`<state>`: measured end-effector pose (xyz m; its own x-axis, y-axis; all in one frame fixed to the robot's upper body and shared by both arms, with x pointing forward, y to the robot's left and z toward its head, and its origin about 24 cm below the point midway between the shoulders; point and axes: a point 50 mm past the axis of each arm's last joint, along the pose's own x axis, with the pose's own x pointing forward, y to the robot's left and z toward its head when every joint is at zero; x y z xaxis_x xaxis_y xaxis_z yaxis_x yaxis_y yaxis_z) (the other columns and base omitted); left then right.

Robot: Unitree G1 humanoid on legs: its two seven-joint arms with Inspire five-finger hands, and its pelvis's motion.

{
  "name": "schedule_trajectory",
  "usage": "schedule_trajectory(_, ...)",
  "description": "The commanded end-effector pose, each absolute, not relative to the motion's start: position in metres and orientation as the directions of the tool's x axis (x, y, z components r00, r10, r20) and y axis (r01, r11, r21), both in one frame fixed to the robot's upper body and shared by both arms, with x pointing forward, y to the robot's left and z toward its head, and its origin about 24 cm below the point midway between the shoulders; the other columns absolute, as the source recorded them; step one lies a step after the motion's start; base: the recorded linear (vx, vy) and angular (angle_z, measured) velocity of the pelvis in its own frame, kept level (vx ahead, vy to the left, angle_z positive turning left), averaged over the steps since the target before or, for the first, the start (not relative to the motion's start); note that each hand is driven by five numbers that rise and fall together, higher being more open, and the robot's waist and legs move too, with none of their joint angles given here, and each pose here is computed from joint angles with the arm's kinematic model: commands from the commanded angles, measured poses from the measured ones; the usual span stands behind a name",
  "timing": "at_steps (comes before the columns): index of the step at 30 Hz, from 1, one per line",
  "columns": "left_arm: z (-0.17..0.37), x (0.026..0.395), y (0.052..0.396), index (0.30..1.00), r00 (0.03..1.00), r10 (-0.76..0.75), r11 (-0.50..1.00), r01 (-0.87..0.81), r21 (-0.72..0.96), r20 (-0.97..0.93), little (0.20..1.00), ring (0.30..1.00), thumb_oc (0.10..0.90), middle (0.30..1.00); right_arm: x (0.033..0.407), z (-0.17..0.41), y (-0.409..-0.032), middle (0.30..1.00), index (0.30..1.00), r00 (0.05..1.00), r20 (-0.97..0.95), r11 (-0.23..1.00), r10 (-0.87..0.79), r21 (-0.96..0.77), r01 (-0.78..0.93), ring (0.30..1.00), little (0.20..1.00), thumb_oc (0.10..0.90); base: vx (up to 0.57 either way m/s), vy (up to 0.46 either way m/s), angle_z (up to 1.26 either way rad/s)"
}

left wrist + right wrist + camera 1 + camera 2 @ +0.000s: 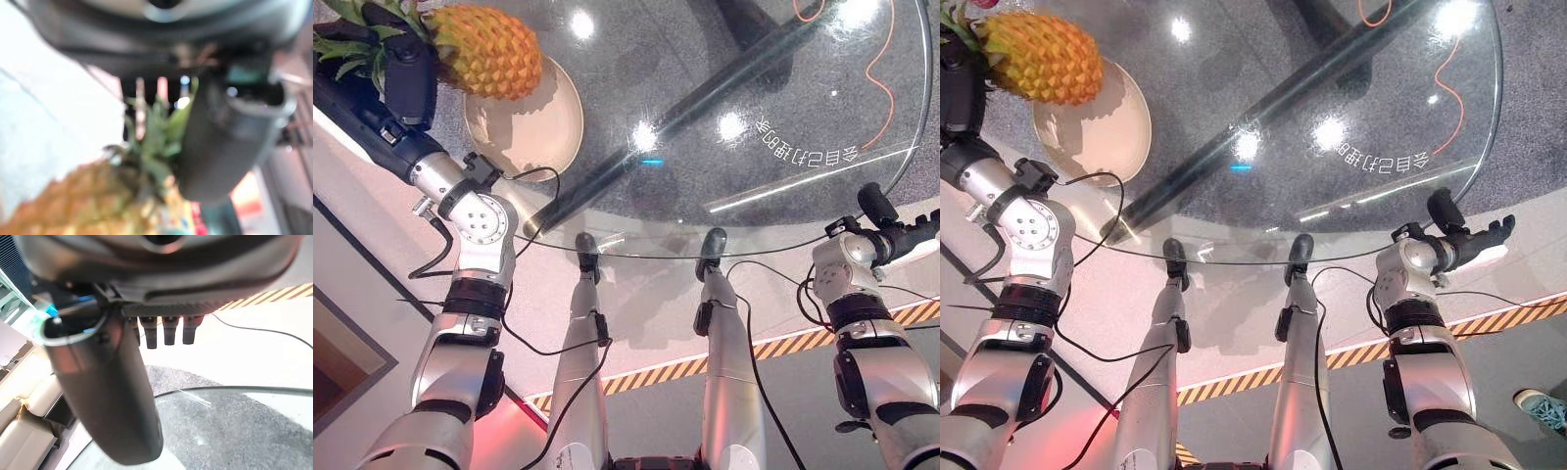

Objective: Pick up the fruit to the plate

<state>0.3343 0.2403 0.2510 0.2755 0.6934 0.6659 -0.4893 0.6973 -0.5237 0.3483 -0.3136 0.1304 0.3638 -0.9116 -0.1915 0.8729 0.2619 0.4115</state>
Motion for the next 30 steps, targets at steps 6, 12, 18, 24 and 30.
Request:
schedule_trajectory(6, 0.317, 0.312, 0.245, 0.300, -0.016, 0.564, 0.735, -0.446, -0.511, 0.826, 0.200, 0.300, 0.100, 0.300, 0.313, 0.109, -0.371, 0.900, 0.900, 0.184, -0.279, 0.088, -0.942, 0.324, 0.942, 0.900, 0.900, 0.800, 0.00, -0.001, 0.01)
schedule_trajectory(12, 0.316, 0.315, 0.243, 0.300, -0.013, 0.530, 0.737, -0.489, -0.468, 0.848, 0.200, 0.300, 0.100, 0.300, 0.305, 0.094, -0.378, 0.900, 0.900, 0.165, -0.336, 0.075, -0.927, 0.267, 0.961, 0.900, 0.900, 0.800, 0.00, -0.001, 0.02)
schedule_trajectory(18, 0.316, 0.317, 0.241, 0.300, -0.018, 0.485, 0.725, -0.551, -0.413, 0.874, 0.200, 0.300, 0.100, 0.300, 0.300, 0.082, -0.379, 0.900, 0.900, 0.169, -0.377, 0.098, -0.911, 0.202, 0.974, 0.900, 0.900, 0.800, 0.00, 0.000, 0.00)
schedule_trajectory(24, 0.313, 0.320, 0.244, 0.300, -0.021, 0.457, 0.698, -0.611, -0.373, 0.889, 0.200, 0.300, 0.100, 0.300, 0.294, 0.065, -0.379, 0.900, 0.900, 0.173, -0.425, 0.142, -0.889, 0.104, 0.984, 0.900, 0.900, 0.800, 0.00, 0.000, 0.00)
schedule_trajectory(30, 0.311, 0.322, 0.244, 0.300, -0.017, 0.434, 0.682, -0.647, -0.341, 0.901, 0.200, 0.300, 0.100, 0.300, 0.286, 0.055, -0.382, 0.900, 0.900, 0.158, -0.451, 0.149, -0.879, 0.054, 0.987, 0.900, 0.900, 0.800, 0.00, 0.000, 0.00)
